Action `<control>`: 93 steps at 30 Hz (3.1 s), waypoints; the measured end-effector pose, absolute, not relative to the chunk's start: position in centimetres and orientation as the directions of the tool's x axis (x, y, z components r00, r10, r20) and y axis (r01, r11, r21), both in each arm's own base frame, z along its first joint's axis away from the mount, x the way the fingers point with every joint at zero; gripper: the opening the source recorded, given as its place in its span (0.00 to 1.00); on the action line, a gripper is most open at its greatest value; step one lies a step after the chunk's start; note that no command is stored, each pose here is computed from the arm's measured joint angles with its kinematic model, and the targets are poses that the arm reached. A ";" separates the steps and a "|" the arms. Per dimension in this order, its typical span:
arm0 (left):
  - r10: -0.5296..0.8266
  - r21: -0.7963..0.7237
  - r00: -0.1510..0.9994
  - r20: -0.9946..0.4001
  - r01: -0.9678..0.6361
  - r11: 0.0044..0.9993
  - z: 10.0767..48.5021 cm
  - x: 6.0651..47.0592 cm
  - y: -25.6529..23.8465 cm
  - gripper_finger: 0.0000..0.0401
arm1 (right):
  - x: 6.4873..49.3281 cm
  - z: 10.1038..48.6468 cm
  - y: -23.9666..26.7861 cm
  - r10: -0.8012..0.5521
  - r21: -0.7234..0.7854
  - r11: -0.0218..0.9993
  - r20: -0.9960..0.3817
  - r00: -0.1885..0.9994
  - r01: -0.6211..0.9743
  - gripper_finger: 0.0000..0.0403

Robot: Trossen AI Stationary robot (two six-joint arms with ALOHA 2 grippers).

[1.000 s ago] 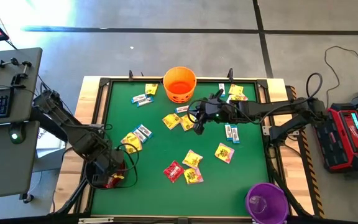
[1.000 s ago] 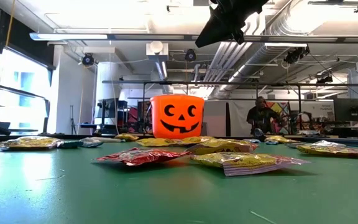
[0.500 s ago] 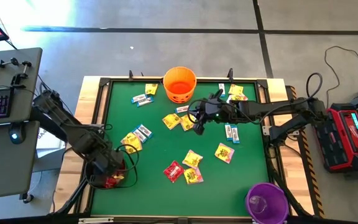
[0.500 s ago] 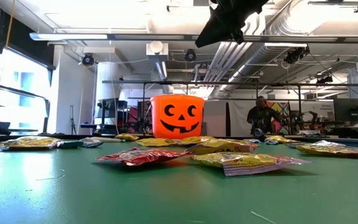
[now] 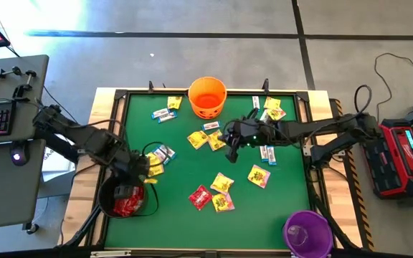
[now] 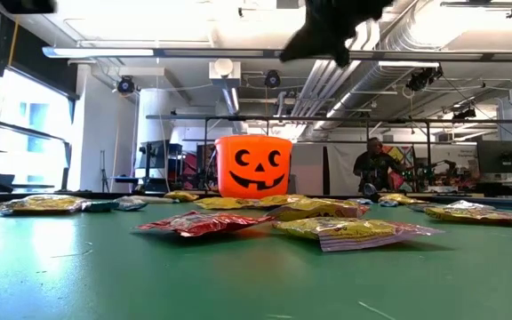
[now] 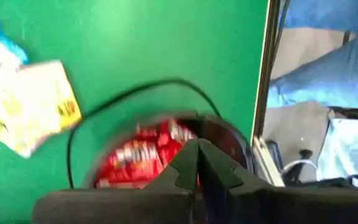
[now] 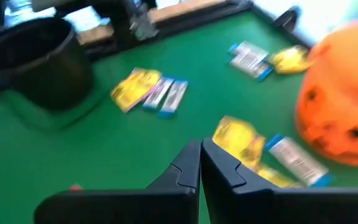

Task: Sort candy by brand, put in halloween buckets
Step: Put the red candy into the black bucket

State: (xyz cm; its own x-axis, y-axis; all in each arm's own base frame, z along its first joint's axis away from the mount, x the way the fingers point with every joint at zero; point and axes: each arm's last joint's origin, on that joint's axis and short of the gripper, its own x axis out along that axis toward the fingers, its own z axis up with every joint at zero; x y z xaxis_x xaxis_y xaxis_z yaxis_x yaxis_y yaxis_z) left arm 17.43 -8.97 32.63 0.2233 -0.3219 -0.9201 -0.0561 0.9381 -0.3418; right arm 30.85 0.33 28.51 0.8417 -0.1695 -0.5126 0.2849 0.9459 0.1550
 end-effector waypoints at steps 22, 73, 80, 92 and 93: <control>-0.336 -0.400 0.382 -0.861 -0.103 0.911 24.2 31.7 -6.9 0.00 | 23.1 25.2 2.2 -0.009 0.281 0.946 -0.479 0.878 0.163 0.00; -0.219 -0.330 0.318 -0.923 -0.356 0.874 12.5 36.9 -9.5 0.25 | 21.8 24.5 2.3 -0.160 0.158 0.941 -0.573 0.804 0.300 0.00; -0.225 -0.325 0.331 -0.916 -0.286 0.901 12.9 36.9 -9.5 0.02 | 21.9 24.5 1.8 -0.229 0.128 0.925 -0.563 0.794 0.357 0.00; -0.220 -0.325 0.375 -0.901 -0.246 0.913 20.2 33.9 -8.0 0.00 | 21.8 24.5 1.8 -0.223 0.116 0.932 -0.564 0.795 0.344 0.00; -0.227 -0.333 0.372 -0.900 -0.249 0.910 21.1 33.3 -8.0 0.00 | 21.8 24.5 1.8 -0.223 0.112 0.933 -0.565 0.795 0.341 0.00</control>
